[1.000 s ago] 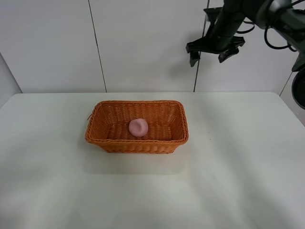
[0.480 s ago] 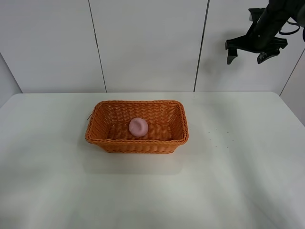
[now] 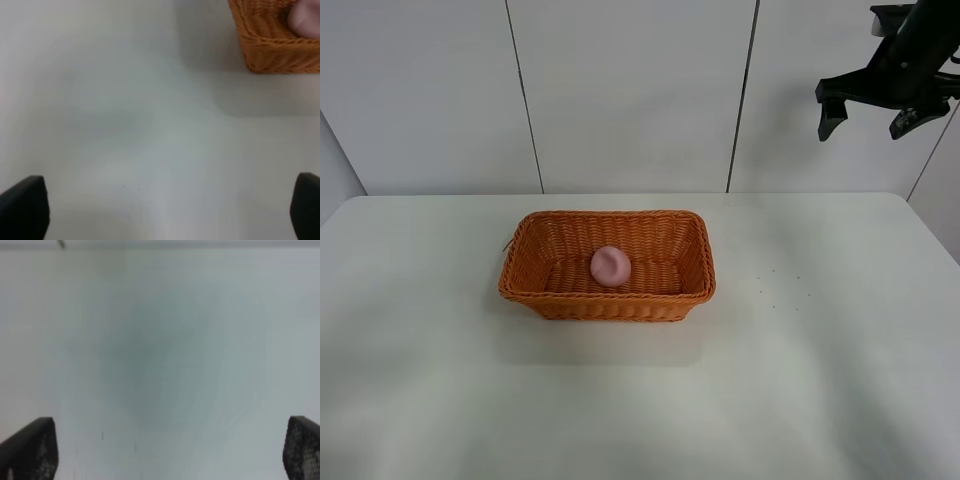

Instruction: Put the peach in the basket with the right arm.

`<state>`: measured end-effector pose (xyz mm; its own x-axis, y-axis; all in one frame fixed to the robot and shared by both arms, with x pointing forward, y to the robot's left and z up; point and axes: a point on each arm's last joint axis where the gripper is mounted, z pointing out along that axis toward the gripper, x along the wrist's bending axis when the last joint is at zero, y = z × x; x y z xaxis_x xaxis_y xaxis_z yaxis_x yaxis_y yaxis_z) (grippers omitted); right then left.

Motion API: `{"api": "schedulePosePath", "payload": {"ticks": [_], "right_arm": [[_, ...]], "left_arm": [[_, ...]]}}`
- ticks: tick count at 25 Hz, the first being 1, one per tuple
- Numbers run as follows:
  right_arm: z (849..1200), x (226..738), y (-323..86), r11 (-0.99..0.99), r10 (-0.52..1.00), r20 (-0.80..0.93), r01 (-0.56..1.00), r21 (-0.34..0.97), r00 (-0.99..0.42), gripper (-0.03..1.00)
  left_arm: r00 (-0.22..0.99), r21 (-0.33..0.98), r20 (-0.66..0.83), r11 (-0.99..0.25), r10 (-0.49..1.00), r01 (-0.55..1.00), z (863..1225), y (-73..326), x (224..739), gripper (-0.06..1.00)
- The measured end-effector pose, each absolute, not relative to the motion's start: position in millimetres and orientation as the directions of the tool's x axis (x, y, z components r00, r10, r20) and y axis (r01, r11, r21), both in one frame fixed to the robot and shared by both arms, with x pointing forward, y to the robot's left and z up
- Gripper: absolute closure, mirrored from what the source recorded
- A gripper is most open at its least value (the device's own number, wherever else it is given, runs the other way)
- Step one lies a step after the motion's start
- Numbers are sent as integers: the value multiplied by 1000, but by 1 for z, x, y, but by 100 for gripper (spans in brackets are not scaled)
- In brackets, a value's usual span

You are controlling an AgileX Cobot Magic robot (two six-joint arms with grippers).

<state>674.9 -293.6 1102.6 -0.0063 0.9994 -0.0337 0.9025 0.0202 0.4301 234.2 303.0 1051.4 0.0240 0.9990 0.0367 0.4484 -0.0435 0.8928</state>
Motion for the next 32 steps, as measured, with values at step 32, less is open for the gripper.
{"api": "schedulePosePath", "payload": {"ticks": [32], "right_arm": [[1051, 255, -300, 12, 1000, -14, 550, 835, 0, 27]], "left_arm": [[24, 893, 37, -44, 999, 448, 1051, 303, 234, -4]]}}
